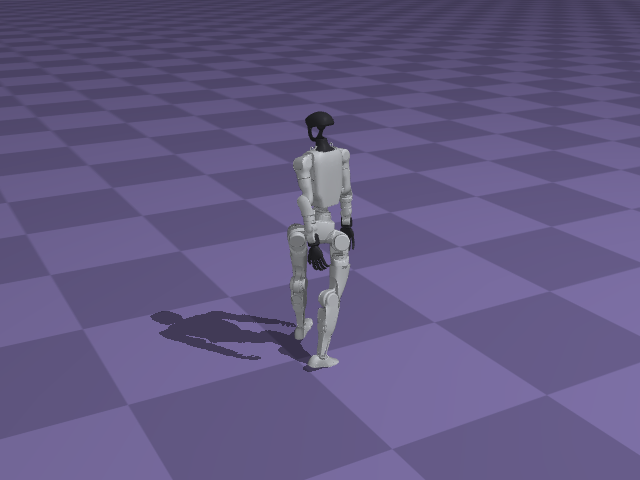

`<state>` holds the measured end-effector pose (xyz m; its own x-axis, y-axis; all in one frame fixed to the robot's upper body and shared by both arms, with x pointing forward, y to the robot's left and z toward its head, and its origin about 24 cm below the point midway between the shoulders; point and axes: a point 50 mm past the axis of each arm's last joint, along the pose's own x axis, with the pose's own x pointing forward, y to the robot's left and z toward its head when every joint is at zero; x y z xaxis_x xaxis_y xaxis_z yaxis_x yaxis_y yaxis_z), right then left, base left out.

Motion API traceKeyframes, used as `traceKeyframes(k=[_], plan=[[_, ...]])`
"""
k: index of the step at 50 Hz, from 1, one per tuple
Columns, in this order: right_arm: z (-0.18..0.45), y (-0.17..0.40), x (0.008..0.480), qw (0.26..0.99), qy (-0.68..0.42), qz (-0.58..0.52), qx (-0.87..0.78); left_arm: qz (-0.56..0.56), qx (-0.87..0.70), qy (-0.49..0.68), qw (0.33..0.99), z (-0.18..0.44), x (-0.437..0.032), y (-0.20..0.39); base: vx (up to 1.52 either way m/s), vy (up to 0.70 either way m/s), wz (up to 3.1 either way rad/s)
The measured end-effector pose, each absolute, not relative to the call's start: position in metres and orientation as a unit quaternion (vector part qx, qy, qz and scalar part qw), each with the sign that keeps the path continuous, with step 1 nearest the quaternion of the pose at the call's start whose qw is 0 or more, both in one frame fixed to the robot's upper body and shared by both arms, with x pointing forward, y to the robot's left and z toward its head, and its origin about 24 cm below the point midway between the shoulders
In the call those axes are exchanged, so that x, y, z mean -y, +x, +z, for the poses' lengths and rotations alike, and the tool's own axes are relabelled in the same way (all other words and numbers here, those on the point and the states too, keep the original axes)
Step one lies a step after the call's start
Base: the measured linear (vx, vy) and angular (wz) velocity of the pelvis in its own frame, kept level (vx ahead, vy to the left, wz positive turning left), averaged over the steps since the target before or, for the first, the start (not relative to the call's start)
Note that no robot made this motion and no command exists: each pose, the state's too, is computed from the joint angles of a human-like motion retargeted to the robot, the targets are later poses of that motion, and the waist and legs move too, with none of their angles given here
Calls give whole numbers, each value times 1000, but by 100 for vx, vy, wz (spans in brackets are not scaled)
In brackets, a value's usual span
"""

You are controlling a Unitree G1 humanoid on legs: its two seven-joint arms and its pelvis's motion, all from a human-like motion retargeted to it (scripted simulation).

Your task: Upper body actions

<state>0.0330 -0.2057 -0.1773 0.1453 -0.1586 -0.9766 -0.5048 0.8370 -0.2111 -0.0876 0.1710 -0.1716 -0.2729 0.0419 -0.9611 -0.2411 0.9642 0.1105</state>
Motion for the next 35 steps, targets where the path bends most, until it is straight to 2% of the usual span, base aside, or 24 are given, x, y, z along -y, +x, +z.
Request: traceKeyframes(k=[12,25,35], plan=[[-179,19,202,688,-278,157,-651,114,-756,-39,643,-176,-188,-61,8,-3,-39],[-175,58,202,723,-272,160,-615,126,-793,-23,596,-166,-210,-92,16,-23,-202],[-172,47,222,686,-300,120,-651,122,-795,-14,594,-161,-233,-91,-1,-23,-176]])
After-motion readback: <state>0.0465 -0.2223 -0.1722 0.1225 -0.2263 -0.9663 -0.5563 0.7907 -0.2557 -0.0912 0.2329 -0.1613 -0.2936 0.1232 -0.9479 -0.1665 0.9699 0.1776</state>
